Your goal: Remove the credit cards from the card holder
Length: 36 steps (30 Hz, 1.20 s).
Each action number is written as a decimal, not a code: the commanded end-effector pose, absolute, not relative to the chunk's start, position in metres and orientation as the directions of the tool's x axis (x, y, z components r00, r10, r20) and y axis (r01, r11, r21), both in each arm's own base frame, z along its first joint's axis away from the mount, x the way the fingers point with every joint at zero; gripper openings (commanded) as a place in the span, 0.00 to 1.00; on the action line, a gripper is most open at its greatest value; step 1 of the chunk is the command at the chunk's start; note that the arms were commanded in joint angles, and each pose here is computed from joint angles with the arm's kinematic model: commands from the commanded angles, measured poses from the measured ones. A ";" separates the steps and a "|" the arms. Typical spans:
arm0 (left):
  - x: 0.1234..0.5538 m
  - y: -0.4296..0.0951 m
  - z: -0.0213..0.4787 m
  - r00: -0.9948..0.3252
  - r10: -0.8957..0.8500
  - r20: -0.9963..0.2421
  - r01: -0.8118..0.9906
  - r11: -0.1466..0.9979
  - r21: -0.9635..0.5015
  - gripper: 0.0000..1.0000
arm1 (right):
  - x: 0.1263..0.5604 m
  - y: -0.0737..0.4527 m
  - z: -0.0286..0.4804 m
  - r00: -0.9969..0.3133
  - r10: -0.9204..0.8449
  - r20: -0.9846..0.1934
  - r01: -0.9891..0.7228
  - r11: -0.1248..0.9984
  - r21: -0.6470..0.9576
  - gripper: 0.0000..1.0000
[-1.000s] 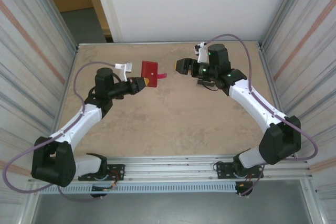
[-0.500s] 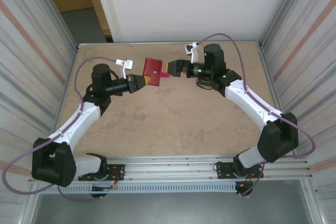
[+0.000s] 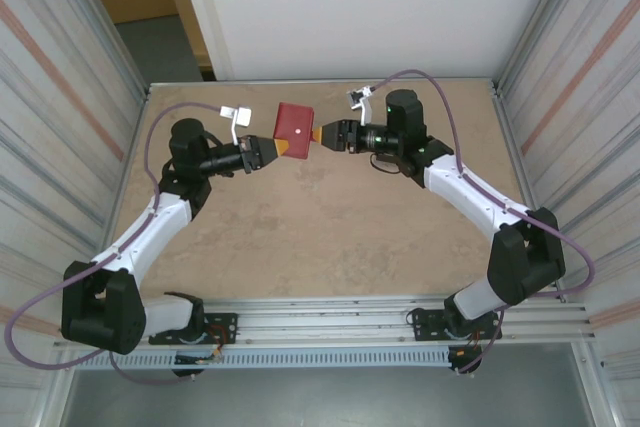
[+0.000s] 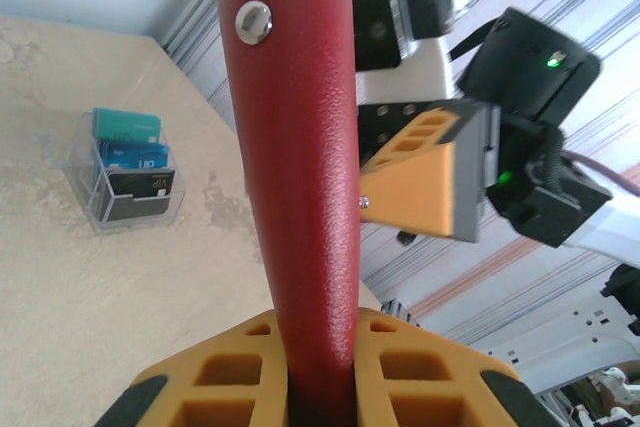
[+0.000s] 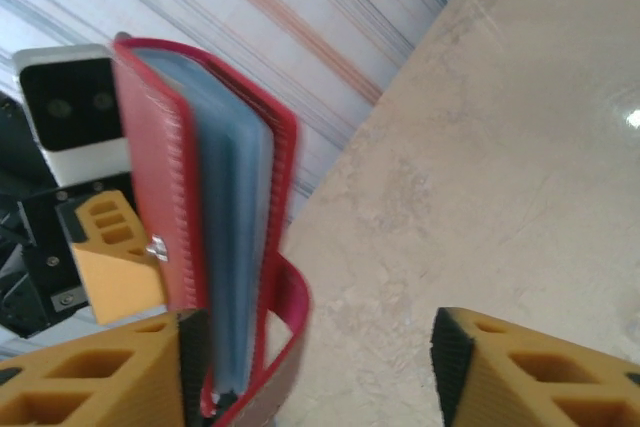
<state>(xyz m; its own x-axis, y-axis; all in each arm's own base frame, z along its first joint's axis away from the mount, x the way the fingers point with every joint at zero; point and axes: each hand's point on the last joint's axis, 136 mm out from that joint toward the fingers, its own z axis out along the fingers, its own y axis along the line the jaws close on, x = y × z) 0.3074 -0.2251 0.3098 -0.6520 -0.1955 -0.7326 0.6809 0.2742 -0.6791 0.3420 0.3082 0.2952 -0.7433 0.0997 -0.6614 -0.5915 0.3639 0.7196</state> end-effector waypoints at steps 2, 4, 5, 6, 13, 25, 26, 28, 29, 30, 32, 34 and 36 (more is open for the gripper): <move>0.302 -0.225 0.344 -0.603 -0.216 -0.768 0.739 0.213 -0.640 0.00 | 0.335 0.305 0.319 -0.711 0.124 -0.692 -0.637 0.303 0.709 0.56; 0.300 -0.225 0.344 -0.607 -0.215 -0.765 0.737 0.210 -0.643 0.00 | 0.333 0.307 0.322 -0.710 0.125 -0.693 -0.644 0.281 0.711 0.54; 0.300 -0.225 0.344 -0.610 -0.215 -0.763 0.734 0.210 -0.646 0.00 | 0.332 0.308 0.323 -0.710 0.126 -0.693 -0.648 0.270 0.712 0.53; 0.300 -0.225 0.344 -0.611 -0.215 -0.762 0.733 0.210 -0.647 0.00 | 0.331 0.309 0.325 -0.708 0.127 -0.695 -0.652 0.259 0.712 0.53; 0.298 -0.223 0.346 -0.610 -0.233 -0.757 0.730 0.205 -0.652 0.00 | 0.326 0.319 0.327 -0.711 0.110 -0.694 -0.663 0.222 0.715 0.47; 0.296 -0.226 0.350 -0.613 -0.238 -0.753 0.733 0.183 -0.655 0.00 | 0.322 0.333 0.326 -0.723 0.086 -0.685 -0.665 0.181 0.724 0.31; 0.296 -0.227 0.350 -0.614 -0.236 -0.753 0.734 0.181 -0.655 0.00 | 0.322 0.333 0.327 -0.722 0.086 -0.686 -0.667 0.175 0.724 0.30; 0.296 -0.229 0.350 -0.617 -0.234 -0.751 0.733 0.178 -0.657 0.00 | 0.320 0.335 0.329 -0.725 0.086 -0.683 -0.667 0.159 0.728 0.27; 0.296 -0.230 0.349 -0.620 -0.232 -0.750 0.731 0.177 -0.659 0.00 | 0.320 0.336 0.330 -0.726 0.086 -0.682 -0.667 0.151 0.729 0.25; 0.297 -0.231 0.348 -0.624 -0.229 -0.747 0.728 0.176 -0.663 0.00 | 0.321 0.337 0.328 -0.730 0.086 -0.678 -0.663 0.148 0.733 0.23; 0.298 -0.234 0.345 -0.633 -0.224 -0.741 0.723 0.173 -0.669 0.00 | 0.318 0.339 0.333 -0.730 0.085 -0.678 -0.667 0.127 0.734 0.19; 0.300 -0.236 0.341 -0.643 -0.220 -0.733 0.714 0.172 -0.678 0.00 | 0.317 0.340 0.335 -0.730 0.085 -0.678 -0.669 0.117 0.734 0.14; 0.302 -0.236 0.337 -0.654 -0.222 -0.723 0.702 0.176 -0.690 0.00 | 0.316 0.339 0.337 -0.727 0.088 -0.681 -0.672 0.117 0.731 0.05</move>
